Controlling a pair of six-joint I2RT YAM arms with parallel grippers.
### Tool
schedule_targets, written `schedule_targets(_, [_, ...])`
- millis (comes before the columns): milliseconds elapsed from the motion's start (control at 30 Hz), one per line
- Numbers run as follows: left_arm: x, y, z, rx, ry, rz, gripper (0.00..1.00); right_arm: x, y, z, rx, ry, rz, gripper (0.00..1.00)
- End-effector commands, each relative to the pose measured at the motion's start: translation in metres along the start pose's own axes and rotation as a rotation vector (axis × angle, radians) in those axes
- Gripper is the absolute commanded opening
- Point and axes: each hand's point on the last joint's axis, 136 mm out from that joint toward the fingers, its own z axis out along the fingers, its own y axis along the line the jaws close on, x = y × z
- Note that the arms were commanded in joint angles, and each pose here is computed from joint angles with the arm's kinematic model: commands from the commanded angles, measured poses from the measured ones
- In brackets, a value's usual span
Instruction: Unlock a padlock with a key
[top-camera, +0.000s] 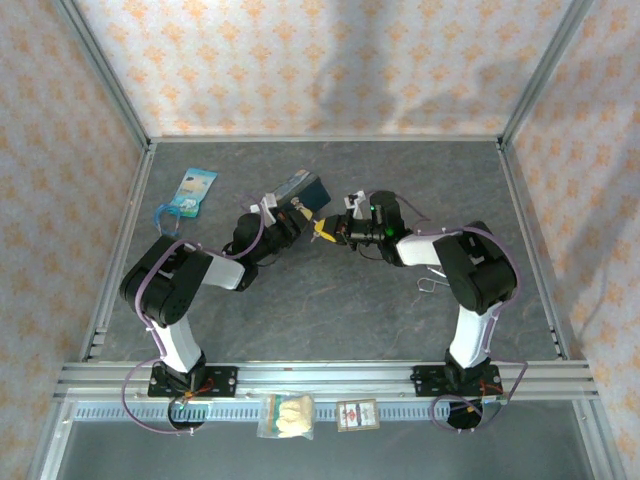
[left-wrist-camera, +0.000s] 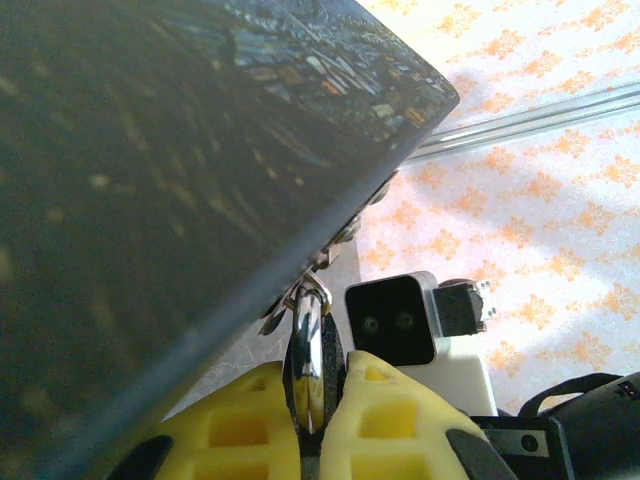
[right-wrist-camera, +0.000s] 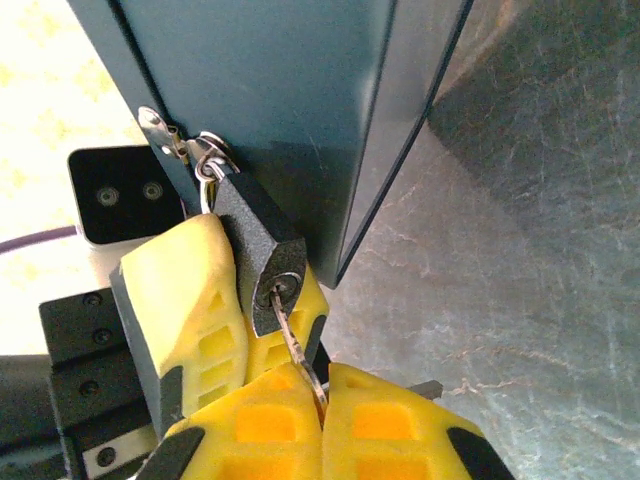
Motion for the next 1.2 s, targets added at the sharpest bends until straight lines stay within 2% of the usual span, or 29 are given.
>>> schedule_targets(0, [0.089, -0.03, -0.004, 0.105, 0.349, 0.034, 0.0, -0.04, 0.066, -0.007, -0.076, -0.168, -0.393, 0.0])
schedule_targets(100, [0.089, -0.028, -0.002, 0.085, 0.347, 0.057, 0.0, -0.038, 0.063, -0.01, -0.045, -0.167, -0.444, 0.0])
schedule_targets(267, [0.097, -0.034, 0.002, 0.105, 0.373, 0.066, 0.0, -0.043, 0.078, -0.005, -0.143, -0.173, -0.379, 0.0])
schedule_targets(433, [0.101, -0.039, -0.001, 0.129, 0.373, 0.047, 0.0, -0.048, 0.087, -0.004, -0.176, -0.185, -0.419, 0.0])
schedule_targets(833, [0.051, -0.034, -0.002, 0.088, 0.243, 0.03, 0.0, -0.031, 0.049, -0.023, -0.09, -0.155, -0.476, 0.01])
schedule_targets(1000, [0.044, -0.033, -0.002, 0.061, 0.223, 0.046, 0.0, -0.032, 0.048, -0.027, -0.101, -0.165, -0.467, 0.1])
schedule_targets(1167, [0.035, -0.024, -0.006, 0.03, 0.186, 0.023, 0.0, -0.029, 0.047, -0.035, -0.117, -0.173, -0.448, 0.25])
